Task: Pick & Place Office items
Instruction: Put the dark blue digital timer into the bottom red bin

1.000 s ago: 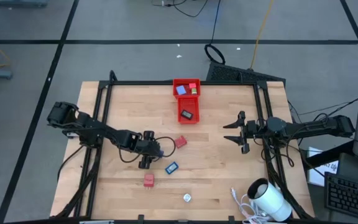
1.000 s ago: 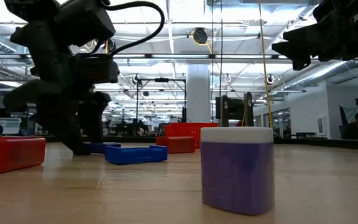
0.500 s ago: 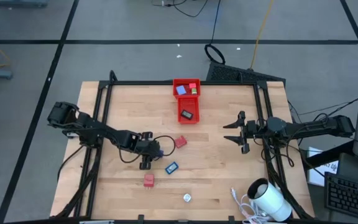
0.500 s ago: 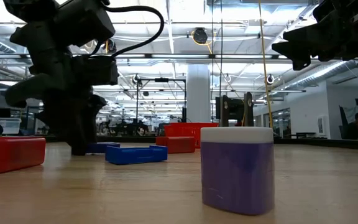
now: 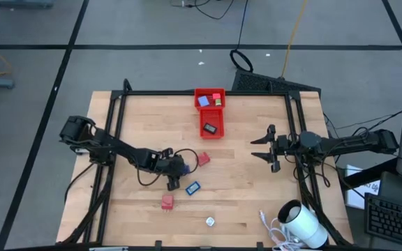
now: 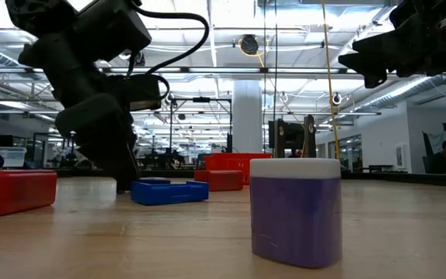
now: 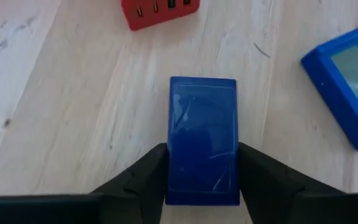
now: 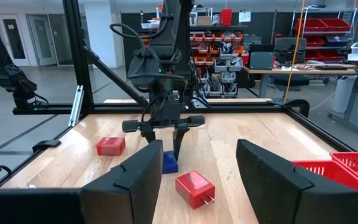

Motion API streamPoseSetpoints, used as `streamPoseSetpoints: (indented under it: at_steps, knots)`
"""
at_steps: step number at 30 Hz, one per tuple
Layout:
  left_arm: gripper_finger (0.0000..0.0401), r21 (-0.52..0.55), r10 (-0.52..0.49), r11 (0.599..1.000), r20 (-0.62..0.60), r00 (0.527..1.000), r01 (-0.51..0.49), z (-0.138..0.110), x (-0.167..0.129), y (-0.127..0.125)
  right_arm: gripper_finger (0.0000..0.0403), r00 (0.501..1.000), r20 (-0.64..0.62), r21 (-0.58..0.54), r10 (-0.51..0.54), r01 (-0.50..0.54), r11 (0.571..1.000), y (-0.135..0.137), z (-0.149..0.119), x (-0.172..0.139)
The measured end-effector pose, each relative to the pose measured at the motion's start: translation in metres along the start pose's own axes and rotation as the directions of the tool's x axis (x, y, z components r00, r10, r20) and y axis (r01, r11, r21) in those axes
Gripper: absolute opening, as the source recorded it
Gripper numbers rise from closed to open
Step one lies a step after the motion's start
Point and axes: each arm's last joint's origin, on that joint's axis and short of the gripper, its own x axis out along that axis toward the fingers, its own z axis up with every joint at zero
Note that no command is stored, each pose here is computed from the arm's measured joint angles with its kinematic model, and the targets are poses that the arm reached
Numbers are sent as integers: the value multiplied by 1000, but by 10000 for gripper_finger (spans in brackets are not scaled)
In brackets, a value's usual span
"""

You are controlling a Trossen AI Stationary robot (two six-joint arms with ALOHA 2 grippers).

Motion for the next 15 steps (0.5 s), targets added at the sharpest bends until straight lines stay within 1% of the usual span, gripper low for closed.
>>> streamPoseSetpoints:
  at_steps: [2, 11, 15]
  knots:
    - [156, -2, 7, 1000, 5, 1000, -6, 0, -1, 0, 196, 1000, 0, 0, 0, 0, 1000, 0, 0, 0]
    - [155, 23, -5, 1000, 30, 1000, 5, 2, -2, 0, 196, 1000, -1, 0, 0, 0, 1000, 0, 0, 0]
    - [155, 26, -6, 1000, 71, 997, 5, 7, -11, 0, 196, 1000, -1, 0, 0, 0, 1000, 0, 0, 0]
